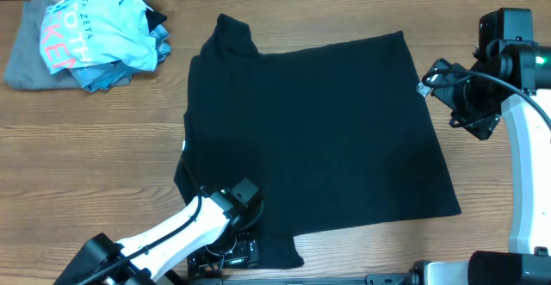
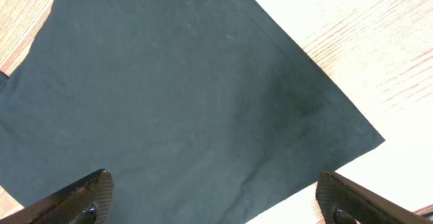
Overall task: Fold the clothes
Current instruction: 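Move the left gripper to the T-shirt's bottom-left corner and grasp, then move the right gripper to the T-shirt's bottom-right corner and grasp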
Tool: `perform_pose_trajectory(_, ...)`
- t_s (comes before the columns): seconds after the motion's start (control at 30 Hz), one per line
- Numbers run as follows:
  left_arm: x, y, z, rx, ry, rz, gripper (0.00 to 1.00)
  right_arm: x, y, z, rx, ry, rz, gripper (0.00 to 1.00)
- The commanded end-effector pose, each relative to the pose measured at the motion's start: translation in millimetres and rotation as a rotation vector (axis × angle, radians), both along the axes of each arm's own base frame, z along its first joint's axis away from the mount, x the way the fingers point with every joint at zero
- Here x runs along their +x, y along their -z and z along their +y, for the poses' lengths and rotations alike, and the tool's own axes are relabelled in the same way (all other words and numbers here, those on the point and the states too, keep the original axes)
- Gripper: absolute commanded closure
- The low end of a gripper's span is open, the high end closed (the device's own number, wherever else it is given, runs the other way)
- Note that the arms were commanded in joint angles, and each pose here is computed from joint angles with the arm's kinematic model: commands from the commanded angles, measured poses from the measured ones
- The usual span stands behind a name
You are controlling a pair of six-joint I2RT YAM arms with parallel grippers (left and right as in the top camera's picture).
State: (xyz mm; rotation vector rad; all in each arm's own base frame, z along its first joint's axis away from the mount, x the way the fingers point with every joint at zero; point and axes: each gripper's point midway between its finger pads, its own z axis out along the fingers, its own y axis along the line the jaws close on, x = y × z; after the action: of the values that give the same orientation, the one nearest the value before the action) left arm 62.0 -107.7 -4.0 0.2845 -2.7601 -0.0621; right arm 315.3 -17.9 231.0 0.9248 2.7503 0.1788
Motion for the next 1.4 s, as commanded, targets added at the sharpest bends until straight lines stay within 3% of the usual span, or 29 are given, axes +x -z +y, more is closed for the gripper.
perform_pose_trajectory(0.0,0,7,1,0.004,-0.023,-0.017,0.00,-2,3,-3,-0.005,0.019,0.016,0.00)
perform_pose_trajectory(0.1,3,8,-2,-0.008,-0.022,-0.030,0.02,-5,8,-4,-0.008,0.029,0.036,0.00)
perform_pose_trajectory(0.4,3,9,-2,-0.019,0.003,-0.033,0.43,-26,59,-13,-0.046,0.125,0.170,0.00)
perform_pose_trajectory(0.53,2,8,-1,-0.014,0.003,-0.027,0.51,-40,83,-16,-0.037,0.212,0.238,0.00)
perform_pose_trajectory(0.73,2,8,-1,-0.017,0.011,-0.027,0.51,-67,105,-42,-0.041,0.443,0.325,0.00)
perform_pose_trajectory(0.97,3,9,-2,-0.026,0.023,-0.032,0.53,-95,139,-57,0.045,0.563,0.401,0.00)
perform_pose_trajectory(1.37,3,8,-2,-0.025,0.025,-0.031,0.52,-127,171,-63,0.160,0.685,0.325,0.00)
